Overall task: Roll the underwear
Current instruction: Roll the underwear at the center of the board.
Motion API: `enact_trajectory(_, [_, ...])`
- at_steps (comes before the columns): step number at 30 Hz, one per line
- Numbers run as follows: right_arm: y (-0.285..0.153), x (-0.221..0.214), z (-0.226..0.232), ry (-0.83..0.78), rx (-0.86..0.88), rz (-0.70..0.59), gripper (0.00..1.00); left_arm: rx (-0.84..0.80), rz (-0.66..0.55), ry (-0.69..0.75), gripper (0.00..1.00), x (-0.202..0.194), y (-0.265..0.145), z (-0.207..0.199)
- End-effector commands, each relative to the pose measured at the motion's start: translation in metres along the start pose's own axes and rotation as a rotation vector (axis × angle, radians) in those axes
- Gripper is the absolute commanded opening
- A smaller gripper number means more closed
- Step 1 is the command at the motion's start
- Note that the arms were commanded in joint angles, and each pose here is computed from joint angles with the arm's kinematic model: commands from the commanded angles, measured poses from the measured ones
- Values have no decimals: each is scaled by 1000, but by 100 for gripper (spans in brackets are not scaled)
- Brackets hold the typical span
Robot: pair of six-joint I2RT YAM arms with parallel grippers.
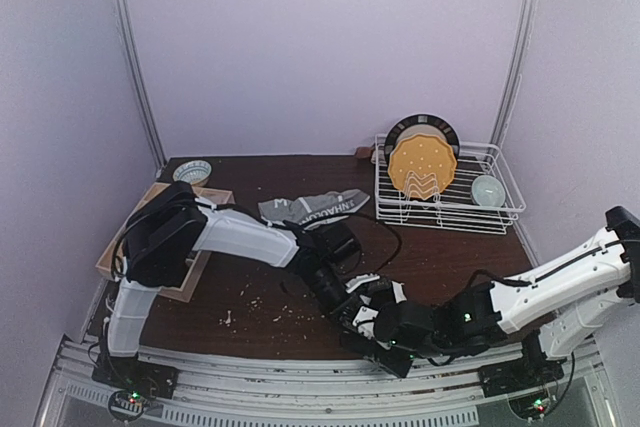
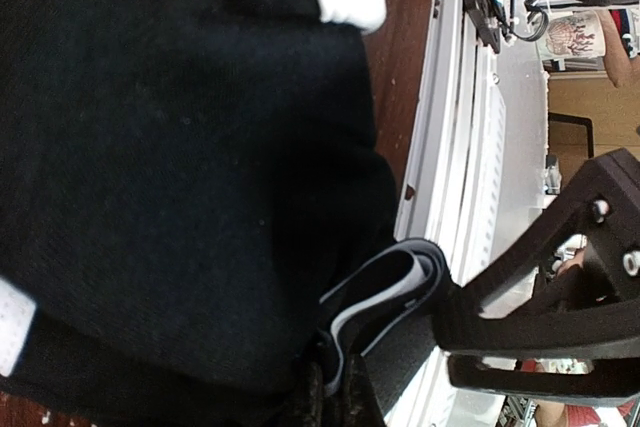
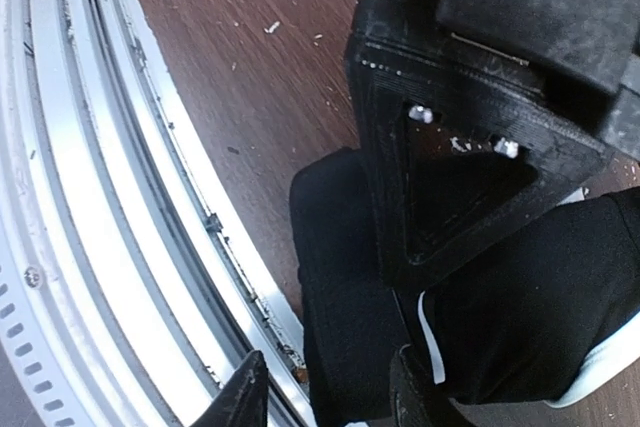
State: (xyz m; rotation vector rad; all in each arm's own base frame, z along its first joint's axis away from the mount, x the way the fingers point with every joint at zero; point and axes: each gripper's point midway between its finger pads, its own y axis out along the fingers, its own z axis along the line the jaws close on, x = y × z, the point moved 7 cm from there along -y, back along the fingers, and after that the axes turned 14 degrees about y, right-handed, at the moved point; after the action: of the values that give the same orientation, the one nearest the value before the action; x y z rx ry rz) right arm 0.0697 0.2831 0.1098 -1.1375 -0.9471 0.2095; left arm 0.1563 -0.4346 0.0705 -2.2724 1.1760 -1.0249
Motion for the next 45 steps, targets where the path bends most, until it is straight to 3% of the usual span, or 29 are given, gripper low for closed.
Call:
enact_trajectory(1, [5, -2, -3, -18, -63, 32, 40, 31, 69, -75, 0, -17, 8, 14])
enact_trajectory(10, [21, -22, -11, -2, -142, 129, 34, 28, 74, -81, 0, -17, 8, 14])
enact_trajectory(15, [27, -31, -17, 32, -191, 155, 9, 27, 63, -84, 0, -16, 6, 12])
enact_trajectory(18, [26, -32, -15, 57, -159, 157, 0, 68, 33, -72, 0, -11, -4, 5])
enact_trajectory(21, [21, -30, -11, 101, -73, 133, 0, 141, -13, -54, 36, -8, -22, -6])
enact_trajectory(24, [13, -29, -9, 164, 31, 107, 0, 227, -73, -24, 64, -5, -45, -19])
enact_trajectory(29, [10, -31, -19, 293, 163, 109, 0, 408, -208, 32, 82, -9, -83, -39])
enact_trajectory(31, [8, -29, -22, 349, 222, 89, 0, 503, -297, 78, 96, -12, -100, -46])
enact_trajectory(34, [8, -28, -29, 435, 303, 87, 0, 663, -445, 186, 98, -25, -121, -60])
enact_trajectory(37, [7, -25, -37, 524, 379, 81, 0, 832, -622, 397, 98, -36, -130, -82])
enact_trajectory(39, [7, -25, -43, 572, 420, 81, 0, 843, -724, 466, 98, -41, -135, -90])
enact_trajectory(45, [9, -31, -59, 700, 502, 105, 0, 701, -719, 741, 98, -42, -113, -102])
